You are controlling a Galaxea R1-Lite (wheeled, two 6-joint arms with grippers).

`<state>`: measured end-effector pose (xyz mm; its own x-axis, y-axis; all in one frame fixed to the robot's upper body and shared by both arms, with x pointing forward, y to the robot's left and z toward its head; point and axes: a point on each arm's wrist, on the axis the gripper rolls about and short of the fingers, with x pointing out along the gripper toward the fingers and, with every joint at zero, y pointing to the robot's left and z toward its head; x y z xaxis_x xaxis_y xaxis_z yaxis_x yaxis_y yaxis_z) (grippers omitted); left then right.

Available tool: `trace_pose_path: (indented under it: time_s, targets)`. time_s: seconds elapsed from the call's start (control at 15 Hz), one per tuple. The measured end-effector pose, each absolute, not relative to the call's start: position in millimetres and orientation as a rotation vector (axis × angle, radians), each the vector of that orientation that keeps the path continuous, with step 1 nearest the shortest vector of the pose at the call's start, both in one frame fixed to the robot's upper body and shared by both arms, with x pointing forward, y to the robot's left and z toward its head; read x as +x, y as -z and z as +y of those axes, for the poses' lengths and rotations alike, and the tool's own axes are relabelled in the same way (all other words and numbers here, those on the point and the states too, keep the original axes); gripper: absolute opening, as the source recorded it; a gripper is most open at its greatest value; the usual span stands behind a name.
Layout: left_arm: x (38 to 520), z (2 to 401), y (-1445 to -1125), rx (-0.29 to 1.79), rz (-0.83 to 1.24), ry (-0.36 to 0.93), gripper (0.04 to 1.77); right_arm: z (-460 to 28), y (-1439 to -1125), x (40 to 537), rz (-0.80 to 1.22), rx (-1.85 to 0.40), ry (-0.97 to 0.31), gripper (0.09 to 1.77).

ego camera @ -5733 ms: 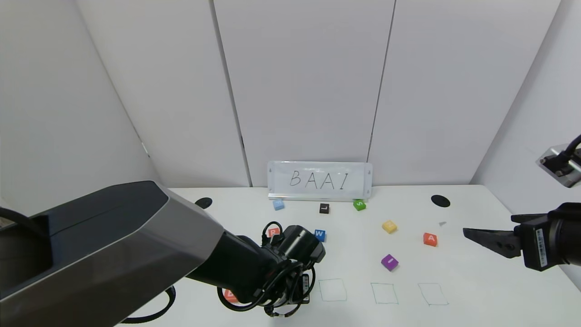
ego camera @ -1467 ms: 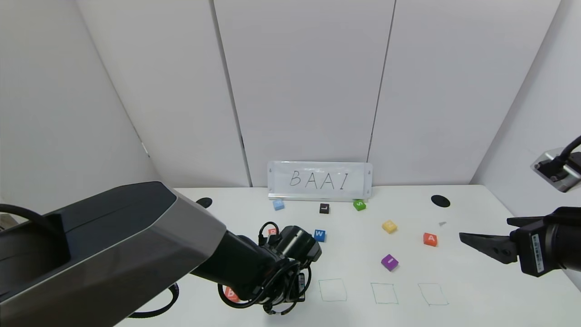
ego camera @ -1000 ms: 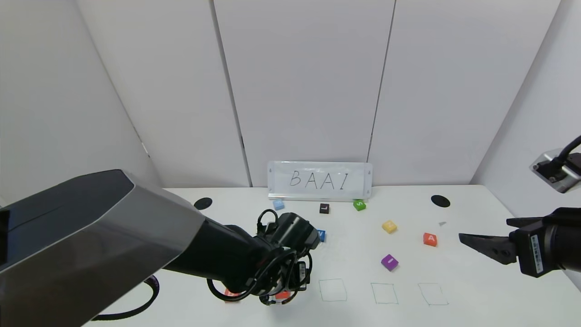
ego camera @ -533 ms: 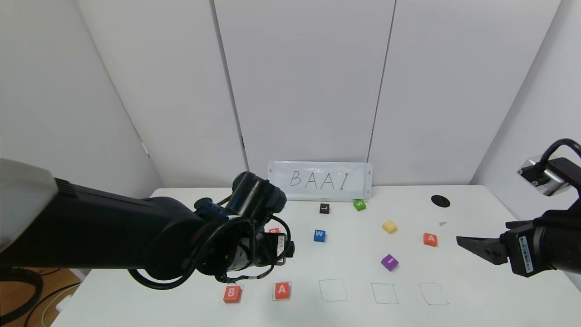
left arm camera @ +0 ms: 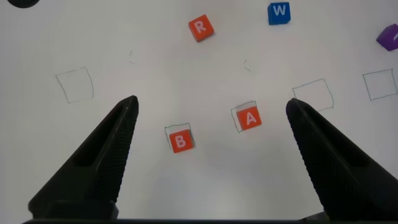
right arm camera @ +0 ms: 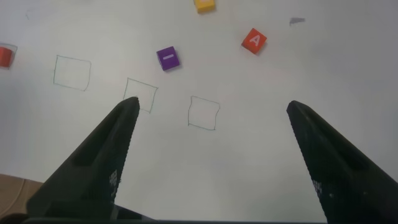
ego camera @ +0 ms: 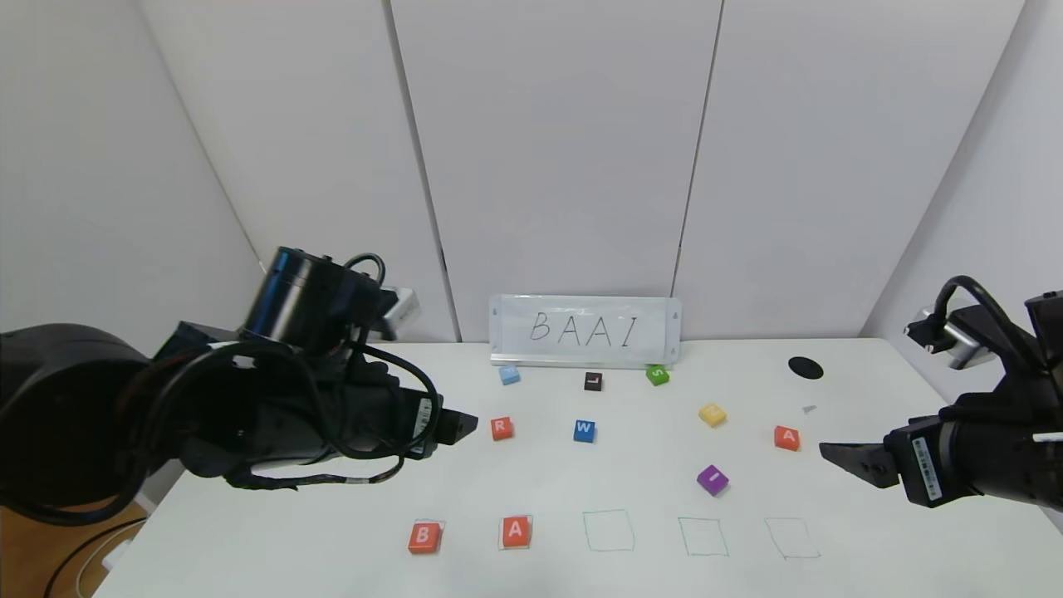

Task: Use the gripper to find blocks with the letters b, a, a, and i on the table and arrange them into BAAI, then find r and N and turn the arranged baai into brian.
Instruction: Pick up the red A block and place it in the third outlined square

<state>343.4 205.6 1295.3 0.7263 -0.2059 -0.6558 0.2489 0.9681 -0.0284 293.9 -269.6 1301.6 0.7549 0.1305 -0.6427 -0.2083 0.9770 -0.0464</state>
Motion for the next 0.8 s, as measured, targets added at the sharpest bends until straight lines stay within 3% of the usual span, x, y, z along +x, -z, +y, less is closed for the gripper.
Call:
trace_pose_path:
  time_s: [0.53,0.8]
  targets:
    - [321,233,-1323,0.07,0.677,0.306,1.7,-281,-1296,310,0.724,-0.113,-0.051,1.71]
    - [319,233,-1323,0.073,0.674,0.311,1.7,-296,-1296,322,0.869,-0.094,-0.021,1.71]
